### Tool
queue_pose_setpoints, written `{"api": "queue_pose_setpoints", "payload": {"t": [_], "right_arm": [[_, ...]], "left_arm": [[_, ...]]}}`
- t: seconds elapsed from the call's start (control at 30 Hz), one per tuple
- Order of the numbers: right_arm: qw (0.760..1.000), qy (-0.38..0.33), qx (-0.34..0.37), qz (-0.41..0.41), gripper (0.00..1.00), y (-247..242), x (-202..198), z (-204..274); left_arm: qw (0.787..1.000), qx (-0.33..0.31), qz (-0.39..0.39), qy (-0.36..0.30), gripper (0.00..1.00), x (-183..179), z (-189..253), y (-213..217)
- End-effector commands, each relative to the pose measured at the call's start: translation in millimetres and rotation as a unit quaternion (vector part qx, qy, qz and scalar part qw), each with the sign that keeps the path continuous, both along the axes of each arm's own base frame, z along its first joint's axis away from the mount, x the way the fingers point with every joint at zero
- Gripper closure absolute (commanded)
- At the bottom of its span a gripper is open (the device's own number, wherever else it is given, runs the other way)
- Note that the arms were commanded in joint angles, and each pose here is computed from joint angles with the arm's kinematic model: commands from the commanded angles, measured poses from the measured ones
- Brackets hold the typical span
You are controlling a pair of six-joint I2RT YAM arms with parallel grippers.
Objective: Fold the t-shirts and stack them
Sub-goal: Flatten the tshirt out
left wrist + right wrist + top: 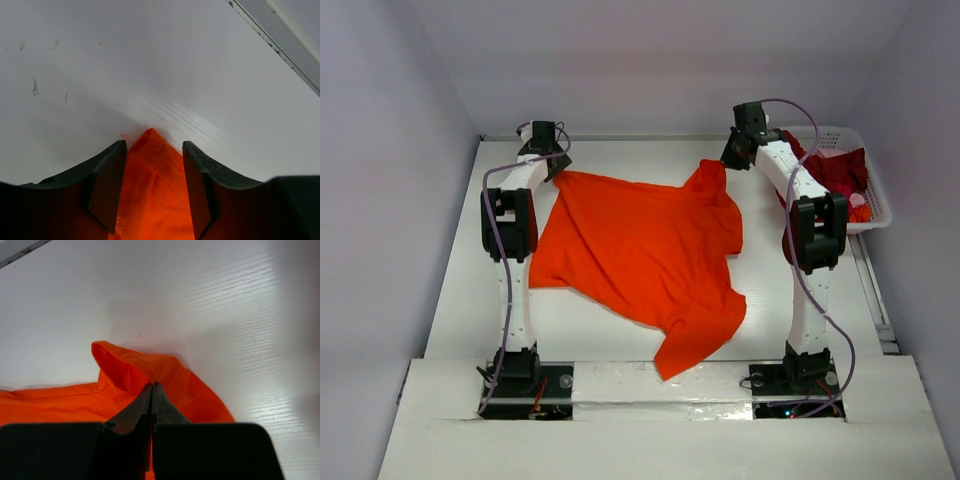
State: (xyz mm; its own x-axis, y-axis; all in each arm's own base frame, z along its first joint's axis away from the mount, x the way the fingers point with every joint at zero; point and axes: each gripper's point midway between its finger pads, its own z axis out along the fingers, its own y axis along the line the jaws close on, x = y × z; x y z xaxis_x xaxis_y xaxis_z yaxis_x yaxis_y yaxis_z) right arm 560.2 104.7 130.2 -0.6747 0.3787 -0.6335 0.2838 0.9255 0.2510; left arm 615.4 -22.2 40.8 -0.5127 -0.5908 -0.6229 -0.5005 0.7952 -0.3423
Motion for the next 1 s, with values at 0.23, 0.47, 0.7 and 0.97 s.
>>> {"api": "queue_pose_setpoints", "payload": {"t": [0.23, 0.47, 0.7, 0.97], "right_arm": [[0.999, -0.040, 0.015, 0.009, 1.00, 8.8, 7.5, 29.8], [0.999, -0.039, 0.012, 0.009, 1.00, 7.7, 6.9, 28.0], [0.999, -0.042, 0.015, 0.010, 1.00, 8.8, 7.6, 29.6], [0.999, -0.041, 0.016, 0.012, 1.00, 9.4, 6.9, 28.4]], "left_arm": [[0.999, 0.018, 0.036, -0.014, 0.77, 5.7, 23.8, 16.9], [0.999, 0.019, 0.038, -0.008, 0.86, 5.8, 19.2, 17.3], [0.999, 0.020, 0.047, -0.005, 1.00, 4.1, 20.4, 19.4], [0.998, 0.017, 0.059, -0.001, 1.00, -0.2, 29.0, 21.1]]}}
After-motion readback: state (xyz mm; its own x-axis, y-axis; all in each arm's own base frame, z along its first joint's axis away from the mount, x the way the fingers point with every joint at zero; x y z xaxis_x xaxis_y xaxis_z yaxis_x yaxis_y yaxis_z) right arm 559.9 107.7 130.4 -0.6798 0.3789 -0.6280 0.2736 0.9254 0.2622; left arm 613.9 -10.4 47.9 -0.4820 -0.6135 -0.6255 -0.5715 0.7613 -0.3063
